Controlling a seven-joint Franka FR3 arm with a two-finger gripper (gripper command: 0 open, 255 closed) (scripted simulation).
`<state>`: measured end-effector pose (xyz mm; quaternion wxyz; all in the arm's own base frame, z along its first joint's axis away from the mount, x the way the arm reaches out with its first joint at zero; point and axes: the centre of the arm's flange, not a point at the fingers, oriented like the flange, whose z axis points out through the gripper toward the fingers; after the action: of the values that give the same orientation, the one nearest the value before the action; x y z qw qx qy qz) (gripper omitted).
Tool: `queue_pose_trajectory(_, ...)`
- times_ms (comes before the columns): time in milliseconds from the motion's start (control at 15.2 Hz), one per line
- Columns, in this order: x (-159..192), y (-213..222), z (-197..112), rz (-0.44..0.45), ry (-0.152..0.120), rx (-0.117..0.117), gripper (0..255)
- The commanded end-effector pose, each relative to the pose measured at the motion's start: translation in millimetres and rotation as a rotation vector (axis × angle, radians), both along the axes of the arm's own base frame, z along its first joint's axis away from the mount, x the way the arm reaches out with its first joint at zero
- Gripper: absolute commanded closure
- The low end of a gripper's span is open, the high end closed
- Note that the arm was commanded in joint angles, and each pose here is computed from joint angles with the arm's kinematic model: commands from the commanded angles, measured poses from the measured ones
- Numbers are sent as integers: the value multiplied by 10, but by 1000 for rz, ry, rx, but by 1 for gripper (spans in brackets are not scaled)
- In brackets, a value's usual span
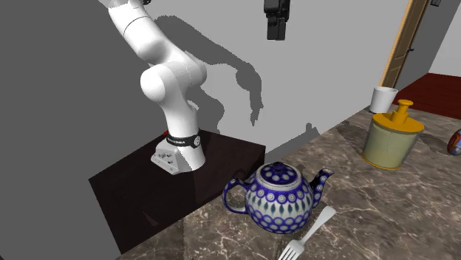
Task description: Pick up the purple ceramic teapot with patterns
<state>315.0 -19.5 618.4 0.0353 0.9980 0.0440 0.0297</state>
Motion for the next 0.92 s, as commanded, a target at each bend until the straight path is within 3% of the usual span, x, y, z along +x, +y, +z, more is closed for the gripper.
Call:
queue_pose_trajectory(0, 0, 0, 0, 0, 0, 0, 0)
queue_pose_trajectory(858, 602, -440, -1503, 226, -30, -65, 0)
